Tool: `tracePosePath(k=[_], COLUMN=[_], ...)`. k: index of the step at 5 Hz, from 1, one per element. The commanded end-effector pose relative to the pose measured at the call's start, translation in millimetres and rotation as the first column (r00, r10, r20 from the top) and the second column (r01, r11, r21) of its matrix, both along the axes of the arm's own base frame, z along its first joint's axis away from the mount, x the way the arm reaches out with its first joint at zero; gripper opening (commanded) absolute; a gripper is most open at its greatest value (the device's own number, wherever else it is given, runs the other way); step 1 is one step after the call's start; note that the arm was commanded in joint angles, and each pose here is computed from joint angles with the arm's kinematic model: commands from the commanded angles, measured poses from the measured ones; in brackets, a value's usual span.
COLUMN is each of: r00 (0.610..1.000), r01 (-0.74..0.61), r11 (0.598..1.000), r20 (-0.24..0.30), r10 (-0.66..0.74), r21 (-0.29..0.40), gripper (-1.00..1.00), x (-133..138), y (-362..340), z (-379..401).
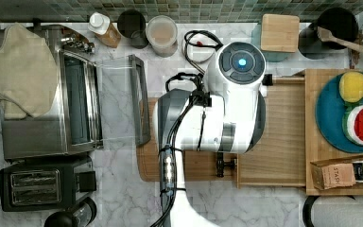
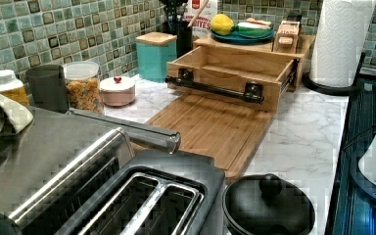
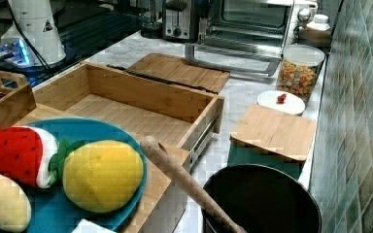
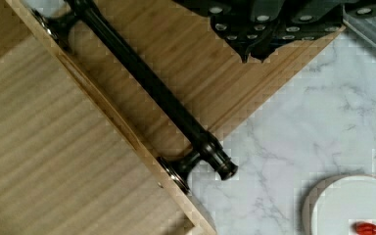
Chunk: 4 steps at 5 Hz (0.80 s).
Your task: Close the drawer.
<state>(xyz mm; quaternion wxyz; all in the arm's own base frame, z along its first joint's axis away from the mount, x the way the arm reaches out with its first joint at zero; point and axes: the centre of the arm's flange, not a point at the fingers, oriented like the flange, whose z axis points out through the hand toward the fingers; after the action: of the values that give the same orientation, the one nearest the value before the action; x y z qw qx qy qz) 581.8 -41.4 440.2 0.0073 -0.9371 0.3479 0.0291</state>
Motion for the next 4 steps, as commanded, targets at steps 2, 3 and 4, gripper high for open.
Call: tracePosePath(k=[2,3,4], r00=[0.906,0.892,0.878], r01=[-0.421,-0.447,-0.479], r11=[0.904,0.89,0.875], r20=[-0.008,-0.023,0.022], r10=[0.423,0.451,0.478], r21=[0.08,0.09,0.078], gripper=[-1.0,-1.0,-1.0], x=[-38,-49,-62], y=[36,37,36], z=[-51,-69,-88])
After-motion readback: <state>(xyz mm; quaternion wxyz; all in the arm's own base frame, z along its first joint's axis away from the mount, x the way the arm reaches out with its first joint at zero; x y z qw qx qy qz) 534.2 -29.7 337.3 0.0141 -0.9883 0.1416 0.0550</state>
